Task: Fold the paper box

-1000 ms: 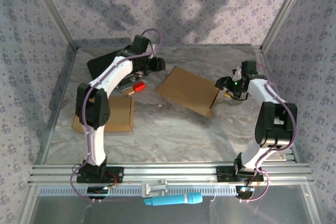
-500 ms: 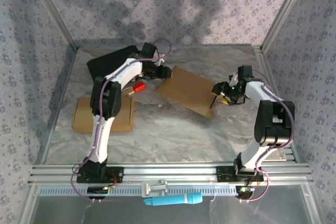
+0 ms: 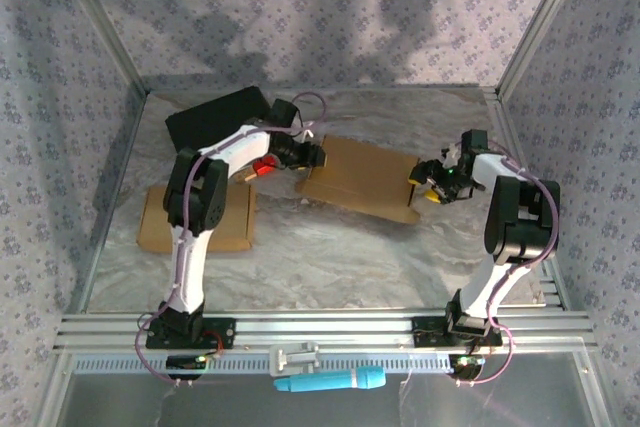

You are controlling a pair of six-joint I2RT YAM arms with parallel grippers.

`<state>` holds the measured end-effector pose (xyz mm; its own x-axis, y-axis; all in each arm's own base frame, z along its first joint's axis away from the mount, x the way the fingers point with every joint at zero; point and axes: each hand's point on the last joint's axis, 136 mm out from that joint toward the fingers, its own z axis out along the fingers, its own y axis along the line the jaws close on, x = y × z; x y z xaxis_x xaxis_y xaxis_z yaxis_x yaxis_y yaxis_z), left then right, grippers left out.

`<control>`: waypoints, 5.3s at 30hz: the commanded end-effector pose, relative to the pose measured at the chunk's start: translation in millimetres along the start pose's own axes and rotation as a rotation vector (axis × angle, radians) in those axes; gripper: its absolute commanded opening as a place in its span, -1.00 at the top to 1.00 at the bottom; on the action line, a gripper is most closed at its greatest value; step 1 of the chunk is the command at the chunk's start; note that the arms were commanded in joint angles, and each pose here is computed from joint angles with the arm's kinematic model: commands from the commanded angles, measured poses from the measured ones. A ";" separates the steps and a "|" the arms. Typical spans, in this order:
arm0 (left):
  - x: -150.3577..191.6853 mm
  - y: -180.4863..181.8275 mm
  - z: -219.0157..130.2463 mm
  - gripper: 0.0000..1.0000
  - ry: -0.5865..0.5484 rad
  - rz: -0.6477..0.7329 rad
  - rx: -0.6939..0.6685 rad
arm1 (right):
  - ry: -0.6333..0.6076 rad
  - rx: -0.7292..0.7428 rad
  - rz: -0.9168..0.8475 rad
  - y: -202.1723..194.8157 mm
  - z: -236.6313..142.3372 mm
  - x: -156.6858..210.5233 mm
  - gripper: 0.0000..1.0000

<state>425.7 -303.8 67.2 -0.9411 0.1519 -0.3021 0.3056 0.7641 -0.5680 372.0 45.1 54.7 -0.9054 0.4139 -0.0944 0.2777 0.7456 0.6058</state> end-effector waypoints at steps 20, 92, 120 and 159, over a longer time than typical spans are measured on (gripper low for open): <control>28.3 24.1 -10.0 0.62 -0.019 -0.190 0.064 | 0.006 -0.218 -0.002 15.2 12.6 -10.7 -0.70; 112.2 -128.4 -105.1 -0.70 -0.101 1.612 -0.474 | 0.552 -0.213 0.833 50.3 -32.9 100.1 0.36; 94.9 -121.4 -78.6 -0.35 0.117 1.455 -0.223 | 0.421 -0.229 0.971 37.6 -44.6 42.6 -0.64; 77.9 -133.9 -83.7 0.12 0.214 0.855 -0.044 | 0.311 0.061 0.805 40.5 -0.8 24.1 -0.32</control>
<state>305.3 -336.4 178.2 -0.3202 0.8212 -0.4724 0.9457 0.3060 -0.1091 370.8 73.1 75.9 -0.4878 0.6922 0.5320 0.8655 0.3041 0.3979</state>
